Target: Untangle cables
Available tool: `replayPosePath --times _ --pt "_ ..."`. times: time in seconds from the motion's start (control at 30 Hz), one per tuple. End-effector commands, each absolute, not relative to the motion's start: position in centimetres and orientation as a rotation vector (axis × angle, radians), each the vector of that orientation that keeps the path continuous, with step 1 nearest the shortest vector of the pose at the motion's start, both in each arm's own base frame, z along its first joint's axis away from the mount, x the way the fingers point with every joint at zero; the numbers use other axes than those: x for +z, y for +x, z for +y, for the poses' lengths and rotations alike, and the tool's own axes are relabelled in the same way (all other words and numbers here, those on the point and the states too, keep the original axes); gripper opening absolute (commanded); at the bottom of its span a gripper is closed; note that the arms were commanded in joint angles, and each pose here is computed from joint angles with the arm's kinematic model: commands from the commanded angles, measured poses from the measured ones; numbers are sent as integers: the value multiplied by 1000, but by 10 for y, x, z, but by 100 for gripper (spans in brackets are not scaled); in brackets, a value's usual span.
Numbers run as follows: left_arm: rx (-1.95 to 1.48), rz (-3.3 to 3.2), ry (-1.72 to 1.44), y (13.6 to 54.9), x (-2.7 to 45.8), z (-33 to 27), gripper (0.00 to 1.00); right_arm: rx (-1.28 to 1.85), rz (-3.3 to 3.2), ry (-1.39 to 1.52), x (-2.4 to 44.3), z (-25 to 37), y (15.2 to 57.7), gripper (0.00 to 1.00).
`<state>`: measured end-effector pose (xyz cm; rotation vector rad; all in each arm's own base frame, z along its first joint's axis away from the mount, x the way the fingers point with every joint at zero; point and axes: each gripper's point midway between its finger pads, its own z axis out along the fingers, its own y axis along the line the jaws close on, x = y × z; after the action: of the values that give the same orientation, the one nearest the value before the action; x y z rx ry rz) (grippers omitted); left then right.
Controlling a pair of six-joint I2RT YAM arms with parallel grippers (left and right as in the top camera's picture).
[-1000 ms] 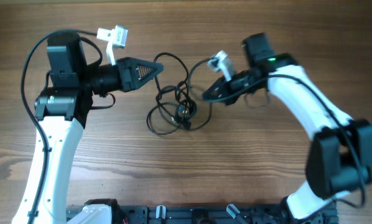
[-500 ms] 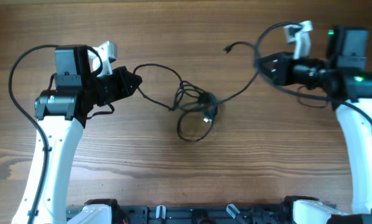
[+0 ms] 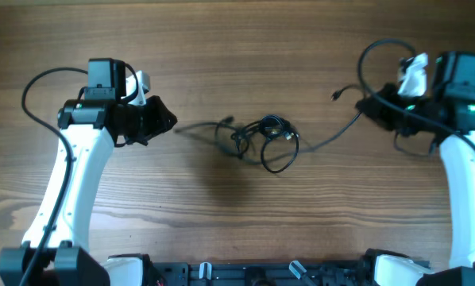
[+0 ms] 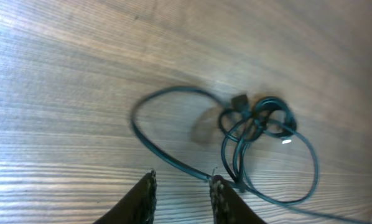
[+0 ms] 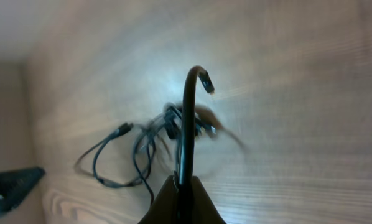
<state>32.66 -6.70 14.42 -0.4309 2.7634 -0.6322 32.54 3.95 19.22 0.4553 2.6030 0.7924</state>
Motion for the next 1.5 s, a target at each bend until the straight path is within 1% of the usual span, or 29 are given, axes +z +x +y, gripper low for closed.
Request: replayPosePath --times 0.0,0.07,0.17,0.23,0.3,0.47,0.57,0.7,0.8,0.9,0.97,1.03,1.1,1.17,1.23,1.27,1.3,1.33,1.4,1.47 --pt "-577 2810 -461 331 128 -61 45 789 2704 459 155 61 312 4" --pt "-578 2803 -458 335 126 -61 48 803 2728 404 149 76 307 4" --pt "-593 2749 -425 347 132 -63 48 900 2689 183 162 108 307 4" --pt "-711 2688 -284 356 144 -78 49 1008 2608 -5 181 133 307 4" --pt "-870 2605 -127 361 161 -99 49 1027 2542 -91 203 146 308 4" --pt "-1080 2458 73 364 189 -125 48 1048 2425 -129 247 150 302 4" --pt "-1167 2377 162 363 205 -135 47 1064 2374 -151 264 151 292 4" --pt "-1177 2360 199 361 210 -143 46 1064 2296 -182 287 151 281 4" --pt "-1109 2375 196 364 206 -142 46 1062 2245 -190 298 151 282 5" --pt "-1066 2319 198 374 218 -138 45 1088 2311 -193 286 159 275 5" --pt "-970 2327 76 386 221 -126 45 1113 2389 -225 271 172 266 5" --pt "-828 2342 -94 396 218 -105 45 1086 2522 -271 244 190 253 5" --pt "-678 2354 -363 405 209 -73 47 1061 2633 -389 219 211 236 15" --pt "-637 2345 -478 407 205 -58 49 1074 2642 -676 203 236 213 49" --pt "-631 2339 -494 408 206 -52 50 1058 2661 -815 190 247 200 68" --pt "-630 2337 -497 409 206 -51 50 1036 2677 -820 186 248 200 72" --pt "-629 2338 -495 409 205 -51 50 998 2694 -800 181 246 204 80" --pt "-631 2340 -491 408 205 -52 50 929 2712 -701 180 239 219 82" --pt "-661 2354 -386 406 207 -67 49 823 2720 -500 186 220 248 83" --pt "-676 2374 -212 401 207 -95 49 757 2644 -248 213 189 293 84"
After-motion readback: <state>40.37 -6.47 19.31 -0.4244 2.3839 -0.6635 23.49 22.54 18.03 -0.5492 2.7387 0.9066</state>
